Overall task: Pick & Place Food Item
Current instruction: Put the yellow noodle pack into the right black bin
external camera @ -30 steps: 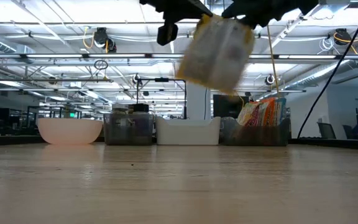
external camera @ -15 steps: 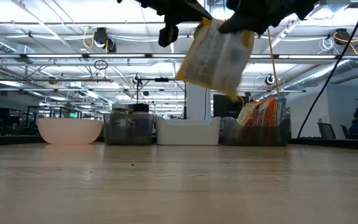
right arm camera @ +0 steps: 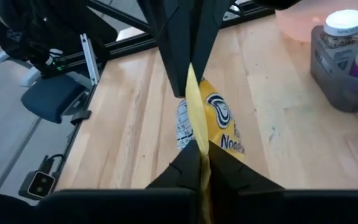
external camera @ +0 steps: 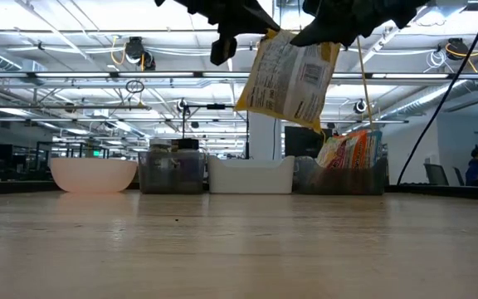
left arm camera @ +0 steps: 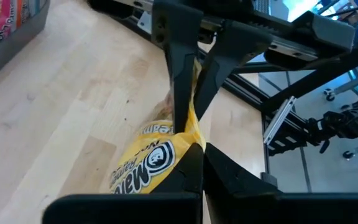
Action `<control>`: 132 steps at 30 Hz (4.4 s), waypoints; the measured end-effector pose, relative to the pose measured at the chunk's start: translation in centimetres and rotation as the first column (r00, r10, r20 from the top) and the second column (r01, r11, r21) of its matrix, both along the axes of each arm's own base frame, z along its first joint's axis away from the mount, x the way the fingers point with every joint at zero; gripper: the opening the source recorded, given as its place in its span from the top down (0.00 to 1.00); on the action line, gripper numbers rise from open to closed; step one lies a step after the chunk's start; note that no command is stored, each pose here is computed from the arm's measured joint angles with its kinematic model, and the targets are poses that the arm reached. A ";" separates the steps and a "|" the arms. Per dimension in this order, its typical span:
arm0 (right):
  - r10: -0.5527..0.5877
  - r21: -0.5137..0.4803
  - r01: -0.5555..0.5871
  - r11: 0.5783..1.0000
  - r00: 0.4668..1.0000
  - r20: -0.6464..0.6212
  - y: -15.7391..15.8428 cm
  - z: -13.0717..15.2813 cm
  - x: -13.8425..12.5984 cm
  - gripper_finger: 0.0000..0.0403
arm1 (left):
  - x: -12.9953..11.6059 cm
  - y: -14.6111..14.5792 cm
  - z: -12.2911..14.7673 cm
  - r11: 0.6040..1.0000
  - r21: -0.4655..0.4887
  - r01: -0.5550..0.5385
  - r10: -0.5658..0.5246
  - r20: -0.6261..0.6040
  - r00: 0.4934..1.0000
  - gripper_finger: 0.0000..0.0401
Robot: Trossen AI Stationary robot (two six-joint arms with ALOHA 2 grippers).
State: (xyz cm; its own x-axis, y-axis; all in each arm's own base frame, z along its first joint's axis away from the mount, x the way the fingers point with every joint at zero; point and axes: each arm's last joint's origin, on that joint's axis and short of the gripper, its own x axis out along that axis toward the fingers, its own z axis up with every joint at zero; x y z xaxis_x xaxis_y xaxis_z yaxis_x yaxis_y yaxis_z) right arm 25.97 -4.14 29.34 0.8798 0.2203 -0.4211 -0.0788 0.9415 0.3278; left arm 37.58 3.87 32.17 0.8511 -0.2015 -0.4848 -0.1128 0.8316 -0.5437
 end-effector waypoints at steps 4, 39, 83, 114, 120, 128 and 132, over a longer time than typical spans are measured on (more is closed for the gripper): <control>0.009 0.007 -0.009 1.000 1.000 0.015 -0.2 0.1 0.0 0.95 | 0.0 0.0 0.0 1.000 -0.001 0.002 -0.002 0.000 1.000 1.00; -0.017 0.072 0.013 0.997 0.998 0.060 -0.5 0.9 -0.2 1.00 | 0.0 3.2 0.9 0.991 -0.074 -0.109 0.116 0.089 0.989 0.71; -0.922 0.093 0.918 0.386 0.382 0.061 -8.3 0.9 -2.7 1.00 | -10.3 11.4 9.1 0.975 0.143 -0.173 0.110 0.368 0.923 0.50; -0.983 0.027 0.982 0.186 0.186 0.007 -8.1 -2.2 -2.9 1.00 | -10.3 10.9 9.3 0.980 0.145 -0.139 0.075 0.375 0.924 0.50; -0.984 0.085 0.980 0.180 0.178 0.033 -8.1 -3.3 -2.9 1.00 | -10.3 10.9 9.3 0.980 0.143 -0.139 0.076 0.375 0.924 0.50; -0.987 0.093 0.984 0.155 0.151 0.046 -8.1 -4.2 -3.2 1.00 | -10.3 10.9 9.3 0.981 0.138 -0.140 0.079 0.375 0.924 0.50; -0.990 0.109 0.984 0.139 0.135 0.040 -8.2 -4.6 -3.3 1.00 | -10.3 10.9 9.3 0.981 0.136 -0.140 0.080 0.374 0.924 0.50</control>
State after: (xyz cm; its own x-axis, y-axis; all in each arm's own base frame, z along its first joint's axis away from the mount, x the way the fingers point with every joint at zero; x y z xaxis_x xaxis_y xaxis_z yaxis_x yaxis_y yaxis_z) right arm 22.67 -12.31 24.79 0.3836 -0.8509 -0.3590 0.8787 0.2168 0.4252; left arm 27.23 14.79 41.43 0.9872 -0.0433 -0.1535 -0.0270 0.9033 -0.4281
